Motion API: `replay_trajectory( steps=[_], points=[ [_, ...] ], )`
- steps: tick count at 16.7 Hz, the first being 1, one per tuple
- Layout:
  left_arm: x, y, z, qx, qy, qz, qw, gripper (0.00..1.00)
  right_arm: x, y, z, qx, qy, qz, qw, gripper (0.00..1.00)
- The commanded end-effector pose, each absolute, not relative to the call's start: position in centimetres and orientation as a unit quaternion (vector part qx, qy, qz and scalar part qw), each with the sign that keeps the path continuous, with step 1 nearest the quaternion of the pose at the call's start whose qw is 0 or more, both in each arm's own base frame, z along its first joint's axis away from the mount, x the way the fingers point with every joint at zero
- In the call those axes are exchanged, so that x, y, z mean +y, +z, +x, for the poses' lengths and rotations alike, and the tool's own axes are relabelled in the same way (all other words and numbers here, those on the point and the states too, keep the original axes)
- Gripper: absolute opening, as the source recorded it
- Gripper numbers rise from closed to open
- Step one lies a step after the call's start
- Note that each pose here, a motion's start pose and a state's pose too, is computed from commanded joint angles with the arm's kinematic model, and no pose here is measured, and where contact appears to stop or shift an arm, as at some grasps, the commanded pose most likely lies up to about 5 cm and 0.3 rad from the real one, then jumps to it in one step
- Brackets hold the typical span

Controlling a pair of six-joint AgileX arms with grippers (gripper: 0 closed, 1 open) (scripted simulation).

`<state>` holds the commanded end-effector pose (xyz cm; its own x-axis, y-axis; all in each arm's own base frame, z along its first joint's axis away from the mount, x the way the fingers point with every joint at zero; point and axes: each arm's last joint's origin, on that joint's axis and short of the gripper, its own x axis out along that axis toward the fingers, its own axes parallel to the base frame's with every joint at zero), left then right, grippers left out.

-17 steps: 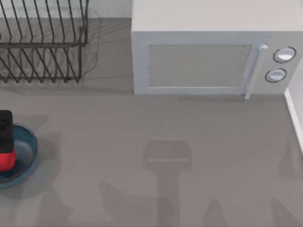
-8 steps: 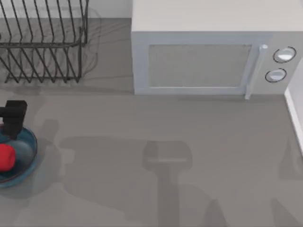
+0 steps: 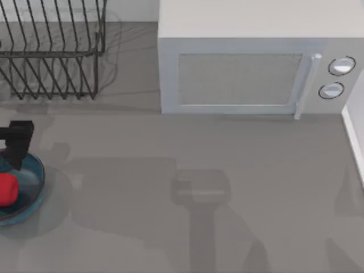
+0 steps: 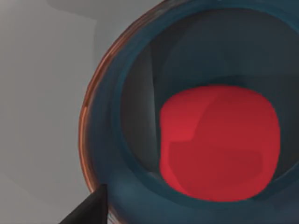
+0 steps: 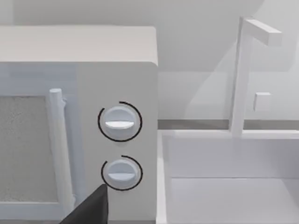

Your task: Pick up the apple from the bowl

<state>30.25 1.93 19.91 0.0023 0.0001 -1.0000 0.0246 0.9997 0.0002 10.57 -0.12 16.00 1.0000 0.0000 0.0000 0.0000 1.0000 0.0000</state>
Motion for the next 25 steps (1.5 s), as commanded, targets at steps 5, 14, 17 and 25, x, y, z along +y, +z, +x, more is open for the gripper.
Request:
replay_trajectory(
  steps=[5,14,17,25],
  points=[
    [2.0,16.7,30.6,0.708,-0.008,0.008,0.706,1.00,-0.1,16.0,10.6,0.000,0.000,0.000,1.000,1.00],
    [2.1,9.2,30.3,0.707,-0.007,0.007,0.707,1.00,-0.1,16.0,10.6,0.000,0.000,0.000,1.000,1.00],
    [2.1,9.2,30.3,0.707,-0.007,0.007,0.707,0.92,-0.1,16.0,10.6,0.000,0.000,0.000,1.000,1.00],
    [2.1,9.2,30.3,0.707,-0.007,0.007,0.707,0.32,-0.1,16.0,10.6,0.000,0.000,0.000,1.000,1.00]
  ],
)
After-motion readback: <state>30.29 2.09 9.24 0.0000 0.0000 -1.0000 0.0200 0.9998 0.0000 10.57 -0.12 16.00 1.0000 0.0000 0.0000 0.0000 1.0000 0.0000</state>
